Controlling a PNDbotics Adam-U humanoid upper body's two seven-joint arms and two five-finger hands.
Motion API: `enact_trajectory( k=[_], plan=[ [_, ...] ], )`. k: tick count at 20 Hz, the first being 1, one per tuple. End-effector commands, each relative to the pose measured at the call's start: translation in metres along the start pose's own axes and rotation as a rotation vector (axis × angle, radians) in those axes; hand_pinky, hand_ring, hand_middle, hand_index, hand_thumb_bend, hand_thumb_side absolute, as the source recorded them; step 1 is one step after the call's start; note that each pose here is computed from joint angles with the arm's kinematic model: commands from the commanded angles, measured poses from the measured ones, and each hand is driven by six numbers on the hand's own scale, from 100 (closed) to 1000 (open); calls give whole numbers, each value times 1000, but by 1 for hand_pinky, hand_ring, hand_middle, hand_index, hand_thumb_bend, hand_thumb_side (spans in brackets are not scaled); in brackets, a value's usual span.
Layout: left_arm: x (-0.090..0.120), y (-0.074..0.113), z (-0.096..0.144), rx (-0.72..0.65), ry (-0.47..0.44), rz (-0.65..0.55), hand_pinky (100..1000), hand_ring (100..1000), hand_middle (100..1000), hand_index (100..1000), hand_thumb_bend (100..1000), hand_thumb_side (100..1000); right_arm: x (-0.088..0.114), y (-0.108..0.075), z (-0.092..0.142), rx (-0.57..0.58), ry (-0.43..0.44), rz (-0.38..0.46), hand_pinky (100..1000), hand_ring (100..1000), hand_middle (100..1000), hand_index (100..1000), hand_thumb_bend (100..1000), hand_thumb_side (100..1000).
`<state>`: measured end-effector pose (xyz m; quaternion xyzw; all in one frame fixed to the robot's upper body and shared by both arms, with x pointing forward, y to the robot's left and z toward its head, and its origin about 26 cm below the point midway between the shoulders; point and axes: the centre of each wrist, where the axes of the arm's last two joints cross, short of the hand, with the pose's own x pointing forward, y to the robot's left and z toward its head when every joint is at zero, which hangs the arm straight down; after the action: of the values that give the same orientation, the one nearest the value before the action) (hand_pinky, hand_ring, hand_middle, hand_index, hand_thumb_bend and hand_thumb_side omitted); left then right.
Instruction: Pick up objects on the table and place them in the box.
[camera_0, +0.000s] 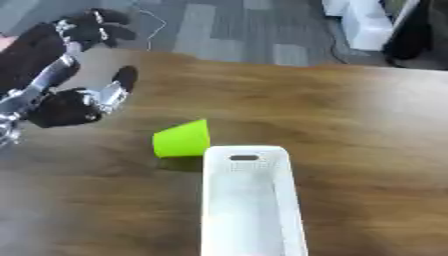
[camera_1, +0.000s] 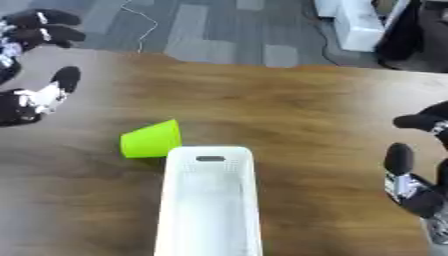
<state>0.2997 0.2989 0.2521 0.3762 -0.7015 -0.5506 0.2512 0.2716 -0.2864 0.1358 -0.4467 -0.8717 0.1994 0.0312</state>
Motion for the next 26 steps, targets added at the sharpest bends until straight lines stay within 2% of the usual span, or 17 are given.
enact_trajectory(
  k=[1,3,7,8,9,15,17,18,21,26],
  plan=[
    [-14,9,-5,-98,-13,-50,732,747,879,899,689,1000,-4,-5,-9,-106,-125,-80,224,332,373,481,273,1000],
    [-24,7,-9,-138,-13,-60,737,756,882,906,734,1000,-5,-4,-12,-92,-144,-93,221,334,375,481,273,1000],
    [-40,2,-18,-226,-20,-94,760,783,885,901,886,1000,-6,-3,-18,-69,-174,-118,214,335,375,482,270,1000],
    [-44,0,-19,-251,-20,-108,763,786,885,901,886,1000,-6,-3,-19,-60,-179,-124,213,335,377,483,268,1000],
    [-48,-2,-20,-273,-18,-120,768,793,884,900,924,1000,-6,-2,-21,-53,-186,-131,212,336,377,482,270,1000],
    [-64,-15,-23,-405,27,-156,796,838,894,922,950,1000,-5,1,-30,-15,-221,-172,200,334,376,483,265,1000],
    [-66,-19,-25,-470,51,-159,906,889,915,942,939,1000,-5,1,-32,-4,-223,-177,200,334,376,482,266,1000],
    [-67,-21,-26,-505,62,-156,933,901,915,943,943,1000,-5,1,-32,-3,-225,-182,200,334,376,482,267,1000],
    [-67,-24,-32,-585,75,-141,944,906,912,941,960,1000,-5,1,-32,1,-227,-192,197,333,376,482,266,1000],
    [-59,-34,-42,-725,33,-140,994,938,931,961,1000,1000,-4,2,-32,10,-232,-204,195,333,376,482,266,1000]
  ],
)
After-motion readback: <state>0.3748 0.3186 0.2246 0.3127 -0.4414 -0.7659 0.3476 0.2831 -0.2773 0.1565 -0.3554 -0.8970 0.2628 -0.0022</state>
